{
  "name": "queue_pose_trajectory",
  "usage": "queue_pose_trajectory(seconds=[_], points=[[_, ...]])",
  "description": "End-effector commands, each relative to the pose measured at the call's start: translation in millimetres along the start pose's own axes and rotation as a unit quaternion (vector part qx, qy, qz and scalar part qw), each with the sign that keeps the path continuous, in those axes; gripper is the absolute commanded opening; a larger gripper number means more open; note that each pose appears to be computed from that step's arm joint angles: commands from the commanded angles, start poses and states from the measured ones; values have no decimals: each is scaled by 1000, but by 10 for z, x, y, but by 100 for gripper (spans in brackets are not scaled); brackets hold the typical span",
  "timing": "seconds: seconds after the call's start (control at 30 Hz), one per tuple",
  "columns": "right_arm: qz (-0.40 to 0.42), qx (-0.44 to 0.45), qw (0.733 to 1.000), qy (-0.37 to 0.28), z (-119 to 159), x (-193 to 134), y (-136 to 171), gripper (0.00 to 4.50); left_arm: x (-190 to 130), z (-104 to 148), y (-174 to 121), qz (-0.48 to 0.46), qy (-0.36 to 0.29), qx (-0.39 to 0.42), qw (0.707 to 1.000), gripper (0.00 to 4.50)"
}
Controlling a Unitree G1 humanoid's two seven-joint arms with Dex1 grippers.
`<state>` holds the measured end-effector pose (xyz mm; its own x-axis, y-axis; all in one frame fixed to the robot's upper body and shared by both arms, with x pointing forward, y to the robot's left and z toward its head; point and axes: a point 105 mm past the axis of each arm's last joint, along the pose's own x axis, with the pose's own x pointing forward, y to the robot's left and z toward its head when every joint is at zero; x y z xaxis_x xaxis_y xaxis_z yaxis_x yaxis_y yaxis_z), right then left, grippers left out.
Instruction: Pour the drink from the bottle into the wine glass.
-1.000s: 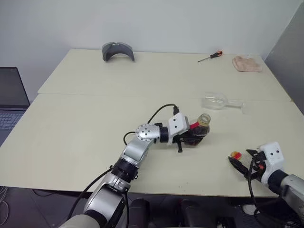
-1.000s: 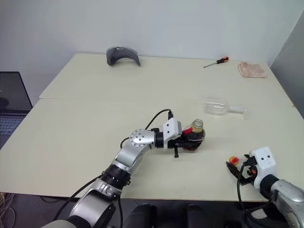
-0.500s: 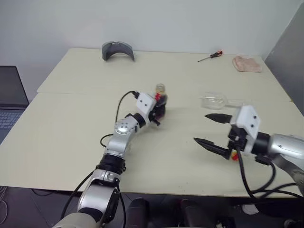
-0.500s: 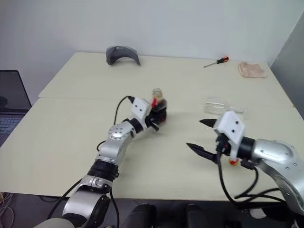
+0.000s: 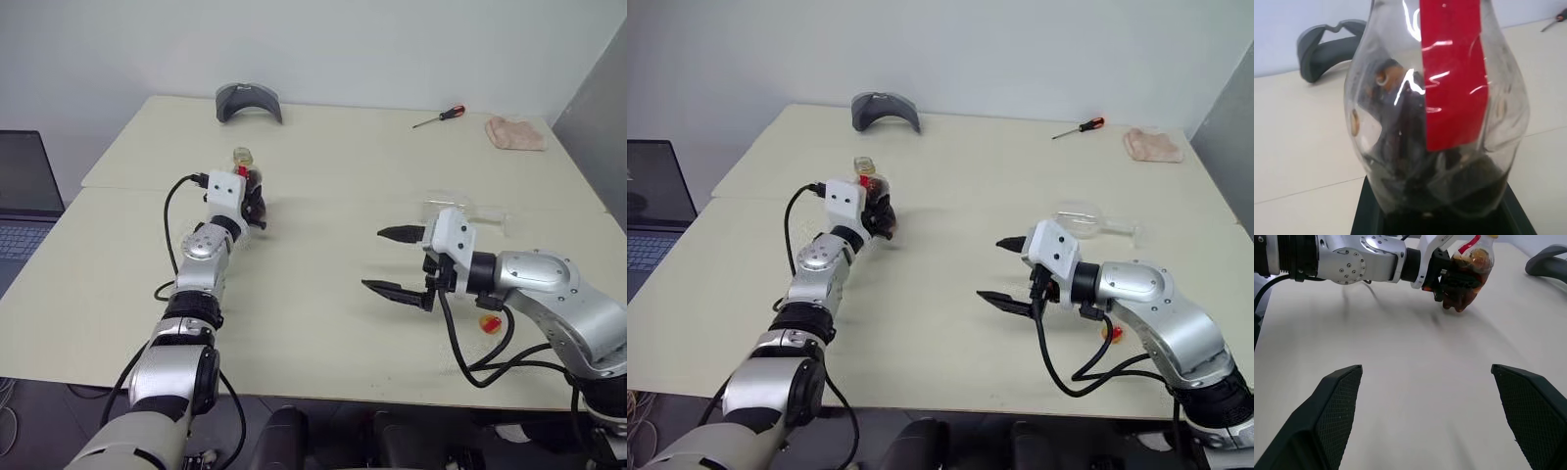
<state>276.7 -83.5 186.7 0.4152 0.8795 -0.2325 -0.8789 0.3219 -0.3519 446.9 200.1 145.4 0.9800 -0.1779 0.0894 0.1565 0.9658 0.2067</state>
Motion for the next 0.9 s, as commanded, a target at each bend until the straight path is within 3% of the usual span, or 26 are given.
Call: queue_pose_trajectory(seconds=[0.03, 0.23, 0.6, 0.9], points=[[8, -36, 999, -15, 117, 32, -20, 450, 34, 190, 95, 23, -36, 11, 999, 75], [8, -41, 999, -20, 145, 49, -47, 450, 27, 44, 163, 58, -15, -28, 998, 75], [-4, -36, 999, -17, 168, -16, -52, 450, -46, -10, 79, 53, -32, -52, 997, 437], [-7, -16, 1000, -6, 131, -142, 3, 450, -339, -78, 138, 79, -29, -37, 996, 448]])
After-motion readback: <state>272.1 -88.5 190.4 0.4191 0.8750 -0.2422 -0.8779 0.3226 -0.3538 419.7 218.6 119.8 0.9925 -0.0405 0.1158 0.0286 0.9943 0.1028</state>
